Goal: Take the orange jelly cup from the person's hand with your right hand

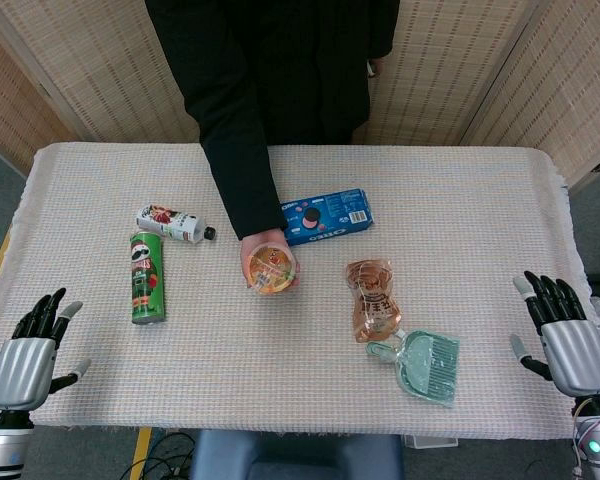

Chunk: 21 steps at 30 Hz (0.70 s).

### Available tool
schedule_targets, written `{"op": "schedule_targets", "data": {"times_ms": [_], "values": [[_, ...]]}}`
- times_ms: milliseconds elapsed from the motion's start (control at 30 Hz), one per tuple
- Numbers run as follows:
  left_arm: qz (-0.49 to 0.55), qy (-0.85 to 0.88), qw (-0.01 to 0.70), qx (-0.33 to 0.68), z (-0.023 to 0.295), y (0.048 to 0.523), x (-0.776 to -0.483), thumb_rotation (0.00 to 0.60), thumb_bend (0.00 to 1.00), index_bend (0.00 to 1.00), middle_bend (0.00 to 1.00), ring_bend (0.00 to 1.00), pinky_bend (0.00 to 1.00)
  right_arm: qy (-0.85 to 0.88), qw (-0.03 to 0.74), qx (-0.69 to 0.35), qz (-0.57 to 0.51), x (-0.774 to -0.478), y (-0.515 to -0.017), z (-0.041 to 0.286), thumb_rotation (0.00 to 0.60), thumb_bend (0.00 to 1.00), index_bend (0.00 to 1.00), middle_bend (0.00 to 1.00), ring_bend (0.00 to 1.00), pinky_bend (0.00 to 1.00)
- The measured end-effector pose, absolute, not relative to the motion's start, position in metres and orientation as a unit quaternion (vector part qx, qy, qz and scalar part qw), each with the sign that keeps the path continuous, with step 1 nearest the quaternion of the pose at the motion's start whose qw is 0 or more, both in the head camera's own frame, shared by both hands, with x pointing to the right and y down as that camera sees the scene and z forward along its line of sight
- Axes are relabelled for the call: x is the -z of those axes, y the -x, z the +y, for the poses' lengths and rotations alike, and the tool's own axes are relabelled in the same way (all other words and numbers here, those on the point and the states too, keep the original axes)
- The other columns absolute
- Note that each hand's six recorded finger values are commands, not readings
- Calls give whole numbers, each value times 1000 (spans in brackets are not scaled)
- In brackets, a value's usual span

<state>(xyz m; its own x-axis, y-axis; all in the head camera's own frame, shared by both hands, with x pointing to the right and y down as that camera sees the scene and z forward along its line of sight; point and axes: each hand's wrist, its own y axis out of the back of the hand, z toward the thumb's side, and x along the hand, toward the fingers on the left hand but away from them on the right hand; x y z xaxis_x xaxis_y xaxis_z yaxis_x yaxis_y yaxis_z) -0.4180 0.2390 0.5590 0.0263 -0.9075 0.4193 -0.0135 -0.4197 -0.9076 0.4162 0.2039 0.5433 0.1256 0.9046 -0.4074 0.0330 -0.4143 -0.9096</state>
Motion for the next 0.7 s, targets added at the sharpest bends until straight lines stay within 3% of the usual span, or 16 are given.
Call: {"op": "schedule_targets", "data": {"times_ms": [567,700], "values": [[382,604,380,588,241,420,-557,600,223,182,43,46,208,657,403,-530,-354,-546,-399,199,600,403,0,15,0,0],[383,604,378,588,241,421,-556,600,223,182,43,46,208,676,412,-511,-335,-550,-382,193,600,360,0,15,0,0]]}}
